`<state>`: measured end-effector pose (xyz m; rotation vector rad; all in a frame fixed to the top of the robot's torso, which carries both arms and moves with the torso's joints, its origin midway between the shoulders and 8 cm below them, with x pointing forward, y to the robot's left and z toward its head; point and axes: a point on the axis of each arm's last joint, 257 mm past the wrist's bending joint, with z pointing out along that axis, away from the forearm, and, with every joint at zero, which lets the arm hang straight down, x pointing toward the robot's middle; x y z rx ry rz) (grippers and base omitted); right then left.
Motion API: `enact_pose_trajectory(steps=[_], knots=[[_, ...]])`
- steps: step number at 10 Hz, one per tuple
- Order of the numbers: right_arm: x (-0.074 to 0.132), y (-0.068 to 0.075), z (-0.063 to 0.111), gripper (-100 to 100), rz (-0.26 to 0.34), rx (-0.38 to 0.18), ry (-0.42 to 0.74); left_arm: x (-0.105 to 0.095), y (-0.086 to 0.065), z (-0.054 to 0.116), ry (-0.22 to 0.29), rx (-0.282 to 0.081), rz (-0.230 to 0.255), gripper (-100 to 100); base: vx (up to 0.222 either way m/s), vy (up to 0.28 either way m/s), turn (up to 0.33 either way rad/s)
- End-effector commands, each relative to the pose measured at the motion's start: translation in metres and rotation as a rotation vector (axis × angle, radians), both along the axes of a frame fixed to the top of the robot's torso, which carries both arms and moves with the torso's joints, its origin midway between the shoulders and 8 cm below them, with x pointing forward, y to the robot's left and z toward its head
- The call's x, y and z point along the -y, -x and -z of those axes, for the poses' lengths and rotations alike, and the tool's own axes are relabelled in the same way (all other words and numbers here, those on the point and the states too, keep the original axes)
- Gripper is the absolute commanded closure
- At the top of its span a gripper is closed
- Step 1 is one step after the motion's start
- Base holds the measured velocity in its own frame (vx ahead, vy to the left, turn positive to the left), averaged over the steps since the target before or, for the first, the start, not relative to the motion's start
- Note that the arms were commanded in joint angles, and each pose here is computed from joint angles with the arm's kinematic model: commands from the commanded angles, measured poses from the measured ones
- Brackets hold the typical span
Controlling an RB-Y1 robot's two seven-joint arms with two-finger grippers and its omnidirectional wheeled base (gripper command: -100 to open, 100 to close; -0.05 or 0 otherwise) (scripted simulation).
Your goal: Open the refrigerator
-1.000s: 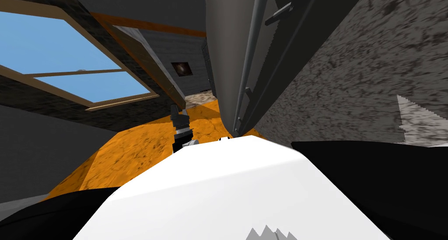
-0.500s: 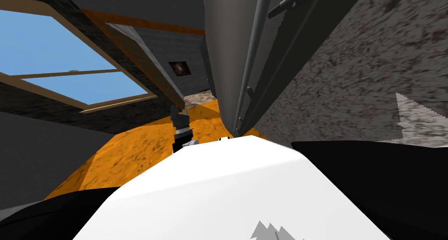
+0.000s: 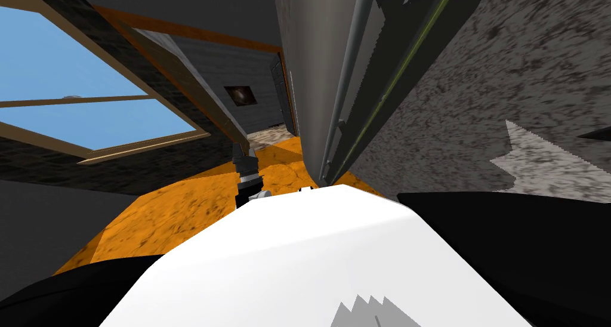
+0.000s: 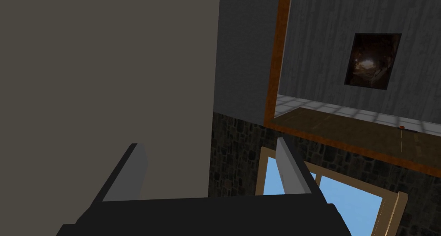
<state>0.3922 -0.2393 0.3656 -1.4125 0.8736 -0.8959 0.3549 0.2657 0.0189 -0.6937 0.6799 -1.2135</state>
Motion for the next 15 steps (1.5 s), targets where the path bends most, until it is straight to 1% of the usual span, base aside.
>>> enact_pose_trajectory(steps=[1, 2, 5, 6, 7, 8, 9, 11, 12, 14, 15], knots=[[0.010, -0.010, 0.008, 100, 0.043, -0.021, 0.007, 0.000, 0.000, 0.000, 0.000, 0.000, 0.000, 0, -0.015, 0.312, -0.186], [0.010, -0.010, 0.008, 100, 0.043, -0.021, 0.007, 0.000, 0.000, 0.000, 0.000, 0.000, 0.000, 0, -0.006, 0.292, -0.091], [0.025, -0.018, 0.005, 100, 0.103, -0.019, 0.007, 0.000, 0.000, 0.000, 0.000, 0.000, 0.000, 0, -0.031, 0.345, -0.156], [0.025, -0.018, 0.005, 100, 0.103, -0.019, 0.007, 0.000, 0.000, 0.000, 0.000, 0.000, 0.000, 0, -0.020, 0.293, -0.109], [0.025, -0.018, 0.005, 100, 0.103, -0.019, 0.007, 0.000, 0.000, 0.000, 0.000, 0.000, 0.000, 0, -0.033, 0.124, -0.004], [0.030, -0.020, 0.005, 100, 0.122, -0.018, 0.007, 0.000, 0.000, 0.000, 0.000, 0.000, 0.000, 0, -0.021, 0.136, -0.075], [0.028, -0.015, -0.005, 100, 0.112, 0.002, -0.007, 0.000, 0.000, 0.000, 0.000, 0.000, 0.000, 0, -0.007, 0.079, -0.033], [0.039, -0.022, -0.004, 100, 0.156, -0.002, -0.005, 0.000, 0.000, 0.000, 0.000, 0.000, 0.000, 0, 0.059, 0.231, -0.170], [0.039, -0.022, -0.004, 100, 0.156, -0.002, -0.005, 0.000, 0.000, 0.000, 0.000, 0.000, 0.000, 0, 0.030, 0.299, -0.118], [0.050, -0.028, -0.001, 100, 0.198, -0.009, -0.003, 0.000, 0.000, 0.000, 0.000, 0.000, 0.000, 0, 0.001, 0.381, -0.146], [0.050, -0.028, -0.001, 100, 0.198, -0.009, -0.003, 0.000, 0.000, 0.000, 0.000, 0.000, 0.000, 0, 0.045, 0.260, -0.075]])
